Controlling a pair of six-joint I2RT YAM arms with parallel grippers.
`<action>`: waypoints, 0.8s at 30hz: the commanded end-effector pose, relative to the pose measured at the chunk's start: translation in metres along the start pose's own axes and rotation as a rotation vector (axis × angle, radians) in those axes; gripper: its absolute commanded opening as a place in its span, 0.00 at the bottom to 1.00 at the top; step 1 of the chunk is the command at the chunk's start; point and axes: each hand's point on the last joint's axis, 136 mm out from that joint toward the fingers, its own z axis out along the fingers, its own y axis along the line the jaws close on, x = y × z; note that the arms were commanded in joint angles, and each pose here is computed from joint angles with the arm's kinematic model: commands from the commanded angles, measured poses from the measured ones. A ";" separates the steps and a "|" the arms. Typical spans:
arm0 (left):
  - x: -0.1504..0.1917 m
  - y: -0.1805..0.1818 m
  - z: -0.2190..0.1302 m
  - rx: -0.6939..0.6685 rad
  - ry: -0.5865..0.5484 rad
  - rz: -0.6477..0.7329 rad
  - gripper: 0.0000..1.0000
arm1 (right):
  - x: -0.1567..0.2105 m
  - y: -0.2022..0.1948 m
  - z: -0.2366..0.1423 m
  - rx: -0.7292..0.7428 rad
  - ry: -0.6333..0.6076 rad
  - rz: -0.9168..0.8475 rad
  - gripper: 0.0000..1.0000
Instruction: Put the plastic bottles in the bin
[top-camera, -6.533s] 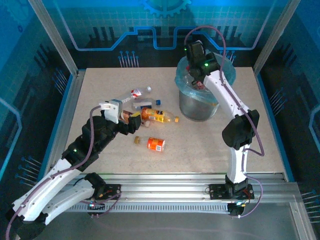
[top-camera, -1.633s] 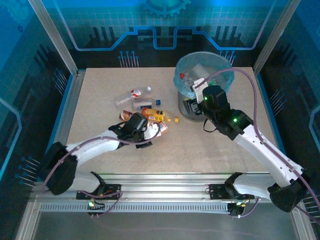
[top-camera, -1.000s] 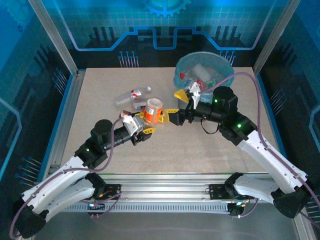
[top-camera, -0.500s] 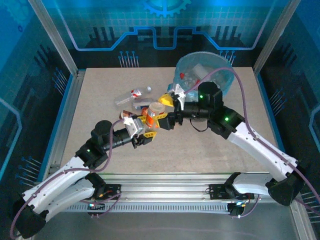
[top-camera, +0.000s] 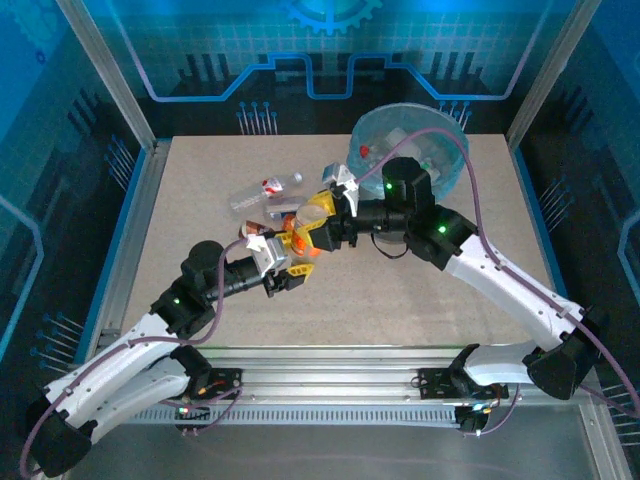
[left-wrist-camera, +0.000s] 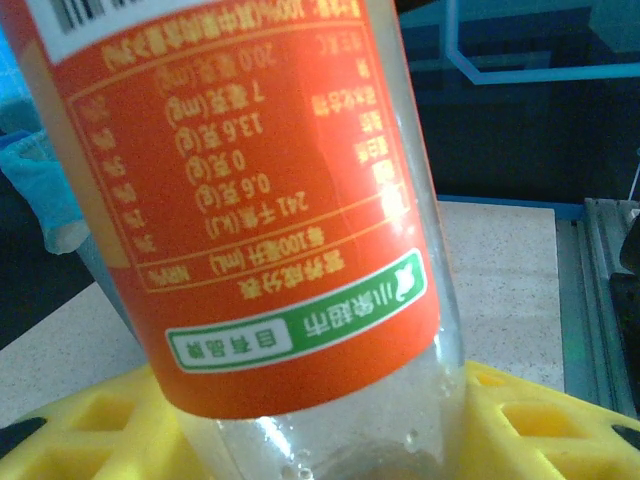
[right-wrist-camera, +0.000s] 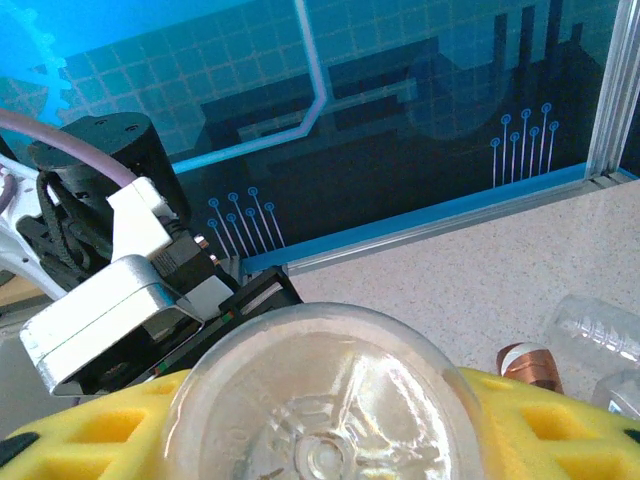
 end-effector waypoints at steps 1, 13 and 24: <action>-0.016 0.007 -0.003 -0.047 -0.044 0.029 0.55 | -0.013 0.000 -0.002 0.046 -0.006 -0.035 0.48; -0.020 0.030 -0.019 -0.210 -0.071 -0.037 0.99 | -0.052 -0.027 -0.051 0.370 -0.063 -0.142 0.37; -0.016 0.035 -0.038 -0.291 -0.088 -0.050 0.99 | -0.116 -0.075 -0.149 0.899 -0.157 -0.236 0.37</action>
